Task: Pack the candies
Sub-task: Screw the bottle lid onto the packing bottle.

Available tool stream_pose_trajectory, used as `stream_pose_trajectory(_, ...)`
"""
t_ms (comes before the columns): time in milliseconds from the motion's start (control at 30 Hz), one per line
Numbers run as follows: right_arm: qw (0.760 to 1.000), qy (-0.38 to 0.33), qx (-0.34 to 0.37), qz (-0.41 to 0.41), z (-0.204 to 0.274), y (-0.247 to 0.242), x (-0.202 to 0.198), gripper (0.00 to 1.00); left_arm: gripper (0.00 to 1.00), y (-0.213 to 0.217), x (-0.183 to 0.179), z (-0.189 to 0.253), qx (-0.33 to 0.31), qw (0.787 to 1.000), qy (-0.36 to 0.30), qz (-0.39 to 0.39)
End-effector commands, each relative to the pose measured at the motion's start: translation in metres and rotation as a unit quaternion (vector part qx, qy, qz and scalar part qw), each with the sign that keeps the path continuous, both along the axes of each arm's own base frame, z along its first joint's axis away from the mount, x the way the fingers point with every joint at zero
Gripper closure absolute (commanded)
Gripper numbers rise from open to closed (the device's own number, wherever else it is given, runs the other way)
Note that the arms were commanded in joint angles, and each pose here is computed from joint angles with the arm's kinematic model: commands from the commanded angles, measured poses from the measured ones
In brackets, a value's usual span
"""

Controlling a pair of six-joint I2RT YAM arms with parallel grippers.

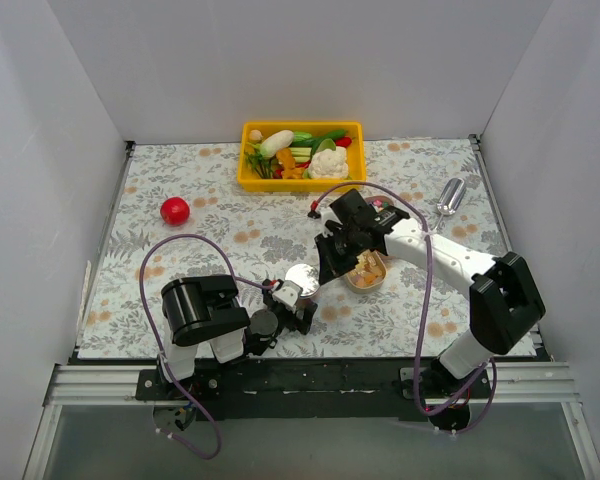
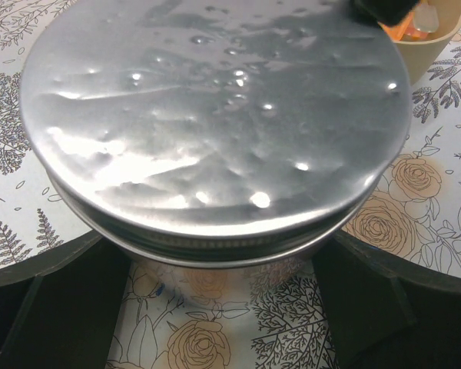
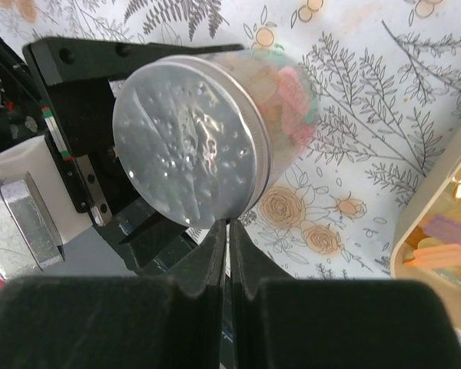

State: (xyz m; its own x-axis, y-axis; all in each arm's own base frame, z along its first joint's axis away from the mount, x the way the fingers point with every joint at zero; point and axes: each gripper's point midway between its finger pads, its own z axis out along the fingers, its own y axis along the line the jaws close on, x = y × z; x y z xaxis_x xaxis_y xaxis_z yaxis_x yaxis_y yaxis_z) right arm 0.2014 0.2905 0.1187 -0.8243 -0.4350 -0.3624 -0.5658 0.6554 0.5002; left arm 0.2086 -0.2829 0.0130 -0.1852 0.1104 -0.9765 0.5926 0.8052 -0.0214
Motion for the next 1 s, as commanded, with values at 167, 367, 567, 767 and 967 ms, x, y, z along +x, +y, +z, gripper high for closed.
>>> stream_pose_trajectory(167, 0.994, -0.071, -0.043, -0.066, 0.041, -0.013, 0.025, 0.64, 0.21, 0.004, -0.007, 0.003, -0.039, 0.999, 0.001, -0.009)
stream_pose_trajectory(367, 0.998, -0.064, -0.012, -0.011, 0.042, 0.012, 0.043, 0.53, 0.20, 0.006, -0.007, 0.002, -0.037, 0.999, 0.001, -0.009)
stream_pose_trajectory(567, 0.998, -0.036, 0.014, 0.041, 0.024, 0.030, 0.040, 0.54, 0.20, 0.008, -0.007, 0.003, -0.036, 0.999, 0.000, -0.007)
stream_pose_trajectory(767, 0.998, -0.026, -0.003, 0.062, 0.010, 0.024, 0.034, 0.54, 0.20, 0.007, -0.007, 0.003, -0.041, 0.999, 0.001, -0.006)
stream_pose_trajectory(967, 0.997, -0.010, -0.038, 0.064, -0.011, 0.008, 0.016, 0.61, 0.20, 0.007, -0.006, 0.003, -0.041, 0.999, 0.001, -0.005)
